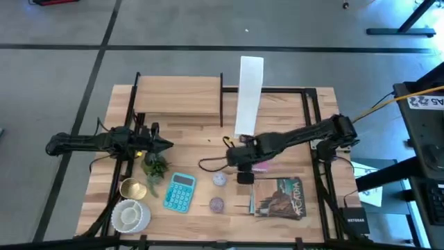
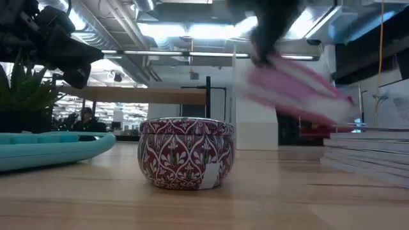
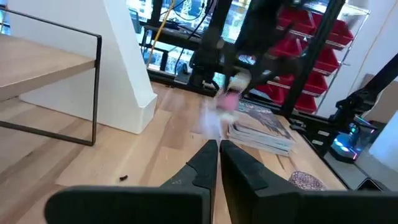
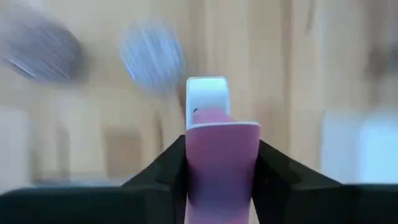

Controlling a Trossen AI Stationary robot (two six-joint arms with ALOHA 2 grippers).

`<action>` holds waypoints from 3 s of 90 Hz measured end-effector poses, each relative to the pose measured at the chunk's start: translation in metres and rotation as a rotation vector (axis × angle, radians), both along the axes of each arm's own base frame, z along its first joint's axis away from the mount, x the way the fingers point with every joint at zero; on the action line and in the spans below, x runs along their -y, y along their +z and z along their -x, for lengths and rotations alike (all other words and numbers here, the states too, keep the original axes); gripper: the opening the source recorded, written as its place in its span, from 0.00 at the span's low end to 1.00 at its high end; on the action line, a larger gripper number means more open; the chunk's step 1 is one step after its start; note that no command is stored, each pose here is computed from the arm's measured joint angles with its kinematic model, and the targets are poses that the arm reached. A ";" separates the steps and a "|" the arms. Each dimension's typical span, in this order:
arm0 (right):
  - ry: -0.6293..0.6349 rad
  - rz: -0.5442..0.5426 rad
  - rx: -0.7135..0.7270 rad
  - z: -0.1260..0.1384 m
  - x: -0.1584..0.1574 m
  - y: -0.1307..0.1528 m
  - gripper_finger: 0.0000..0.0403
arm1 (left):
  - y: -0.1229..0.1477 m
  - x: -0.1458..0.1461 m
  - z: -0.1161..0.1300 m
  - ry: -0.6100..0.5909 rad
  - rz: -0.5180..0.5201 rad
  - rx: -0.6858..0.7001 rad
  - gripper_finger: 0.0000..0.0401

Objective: Stock shelves
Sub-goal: Put the pink stapler on the shelf, then put the white patterned scented candle on the shelf

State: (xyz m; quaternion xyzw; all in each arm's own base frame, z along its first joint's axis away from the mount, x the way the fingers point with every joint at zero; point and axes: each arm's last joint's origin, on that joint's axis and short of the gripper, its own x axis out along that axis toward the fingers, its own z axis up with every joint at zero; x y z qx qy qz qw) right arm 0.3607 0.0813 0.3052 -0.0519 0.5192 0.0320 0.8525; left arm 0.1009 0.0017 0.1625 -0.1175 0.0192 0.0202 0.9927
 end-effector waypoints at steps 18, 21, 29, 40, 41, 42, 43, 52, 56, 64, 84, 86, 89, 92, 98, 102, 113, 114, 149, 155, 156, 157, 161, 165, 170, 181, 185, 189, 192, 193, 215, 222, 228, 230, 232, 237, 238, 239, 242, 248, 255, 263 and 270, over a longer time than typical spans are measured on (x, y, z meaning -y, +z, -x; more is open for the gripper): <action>0.532 0.351 0.370 -0.022 -0.002 0.091 0.26 | 0.000 0.000 0.000 0.000 0.000 0.000 0.01; 0.621 0.443 0.403 -0.027 0.000 0.098 0.26 | 0.000 0.000 0.000 0.000 0.000 0.000 0.01; 0.758 0.638 0.447 -0.045 0.015 0.109 0.26 | 0.000 0.000 0.000 -0.001 0.000 0.000 0.01; 0.799 0.791 0.408 -0.072 0.053 0.103 0.26 | 0.000 0.000 0.000 -0.001 0.000 0.000 0.01; 0.807 0.802 0.399 -0.075 0.057 0.101 0.26 | 0.000 0.000 0.000 0.000 0.000 0.000 0.01; 0.817 0.814 0.390 -0.077 0.061 0.100 0.26 | 0.000 0.000 0.000 0.000 0.000 0.000 0.01; 0.828 0.824 0.383 -0.078 0.064 0.099 0.26 | 0.000 0.000 0.000 0.000 0.000 0.000 0.01; 0.926 0.903 0.292 -0.094 0.097 0.078 0.26 | 0.000 0.000 0.000 0.000 0.000 0.000 0.01; 0.968 0.910 0.260 -0.099 0.110 0.068 0.26 | 0.000 0.000 0.000 -0.001 0.000 0.000 0.01; 1.035 0.869 0.189 -0.106 0.137 0.044 0.26 | 0.000 0.000 0.000 -0.001 0.000 0.001 0.01; 1.074 0.808 -0.015 -0.100 0.174 0.017 0.26 | 0.000 0.000 0.000 0.000 0.000 0.000 0.01; 1.074 0.807 -0.029 -0.098 0.174 0.018 0.26 | 0.000 0.000 0.000 -0.001 0.000 0.000 0.01; 1.078 0.801 -0.052 -0.097 0.173 0.017 0.26 | 0.000 0.000 0.000 0.000 0.000 0.000 0.01; 1.082 0.795 -0.075 -0.095 0.172 0.017 0.26 | 0.000 0.000 0.000 0.000 0.000 0.000 0.01; 1.085 0.788 -0.130 -0.092 0.172 0.014 0.26 | 0.000 0.000 0.000 0.000 0.000 0.000 0.01; 1.089 0.782 -0.160 -0.090 0.172 0.012 0.26 | 0.000 0.000 0.000 0.000 0.000 0.000 0.01; 1.067 0.813 -0.178 -0.091 0.174 0.014 0.26 | 0.000 0.000 0.000 -0.001 0.000 0.000 0.01; 1.064 0.817 -0.180 -0.091 0.174 0.014 0.26 | 0.000 0.000 0.000 -0.001 0.000 0.000 0.01; 1.034 0.846 -0.211 -0.090 0.181 0.014 0.34 | 0.000 0.000 0.000 -0.001 0.000 0.000 0.01; 1.036 0.843 -0.214 -0.090 0.181 0.014 0.30 | 0.000 0.000 0.000 -0.001 0.000 0.000 0.01; 1.036 0.844 -0.215 -0.090 0.181 0.014 0.30 | 0.000 0.000 0.000 -0.001 0.000 0.000 0.01; 1.035 0.844 -0.216 -0.090 0.181 0.014 0.29 | 0.000 0.000 0.000 -0.001 0.000 0.000 0.01; 1.032 0.847 -0.223 -0.090 0.181 0.014 0.28 | 0.000 0.000 0.000 0.000 0.000 0.000 0.01; 1.028 0.851 -0.230 -0.089 0.181 0.014 0.28 | 0.000 0.000 0.000 -0.001 0.000 0.000 0.01; 1.022 0.859 -0.240 -0.089 0.181 0.014 0.29 | 0.000 0.000 0.000 -0.001 0.000 0.000 0.01; 1.001 0.883 -0.269 -0.089 0.182 0.016 0.35 | 0.000 0.000 0.000 -0.001 0.000 0.000 0.01; 0.991 0.900 -0.281 -0.088 0.183 0.017 0.37 | 0.000 0.000 0.000 0.000 0.000 0.000 0.01; 0.979 0.919 -0.289 -0.089 0.183 0.018 0.38 | 0.000 0.000 0.000 0.000 0.000 0.000 0.01; 0.973 0.928 -0.296 -0.089 0.184 0.018 0.39 | 0.000 0.000 0.000 -0.001 0.000 0.000 0.01; 0.971 0.931 -0.297 -0.089 0.184 0.018 0.39 | 0.000 0.000 0.000 -0.001 0.000 0.000 0.01; 0.952 0.955 -0.317 -0.090 0.185 0.019 0.40 | 0.000 0.000 0.000 -0.001 0.000 0.000 0.01; 0.950 0.961 -0.329 -0.090 0.182 0.019 0.40 | 0.000 0.000 0.000 0.000 0.000 0.000 0.01; 0.932 0.957 -0.326 -0.090 0.181 0.019 0.40 | 0.000 0.000 0.000 -0.001 0.000 0.000 0.01; 0.927 0.954 -0.323 -0.090 0.179 0.019 0.40 | 0.000 0.000 0.000 0.000 0.000 0.000 0.01; 0.915 0.946 -0.321 -0.090 0.178 0.019 0.41 | 0.000 0.000 0.000 0.000 0.000 0.000 0.01; 0.905 0.935 -0.325 -0.090 0.174 0.018 0.43 | 0.000 0.000 0.000 -0.001 0.000 0.000 0.01; 0.905 0.933 -0.325 -0.090 0.173 0.018 0.43 | 0.000 0.000 0.000 0.000 0.000 0.000 0.01; 0.905 0.932 -0.325 -0.090 0.172 0.018 0.44 | 0.000 0.000 0.000 0.000 0.000 0.000 0.01; 0.912 0.929 -0.328 -0.090 0.170 0.018 0.45 | 0.000 0.000 0.000 -0.001 0.000 0.000 0.01; 0.917 0.929 -0.347 -0.089 0.167 0.017 0.49 | 0.000 0.000 0.000 0.000 0.000 0.000 0.01; 0.896 0.943 -0.373 -0.088 0.164 0.017 0.53 | 0.000 0.000 0.000 -0.001 0.000 0.000 0.01; 0.829 0.977 -0.400 -0.086 0.163 0.022 0.58 | 0.000 0.000 0.000 -0.001 0.000 0.000 0.01; 0.745 1.035 -0.427 -0.082 0.156 0.031 0.62 | 0.000 0.000 0.000 0.000 0.000 0.000 0.01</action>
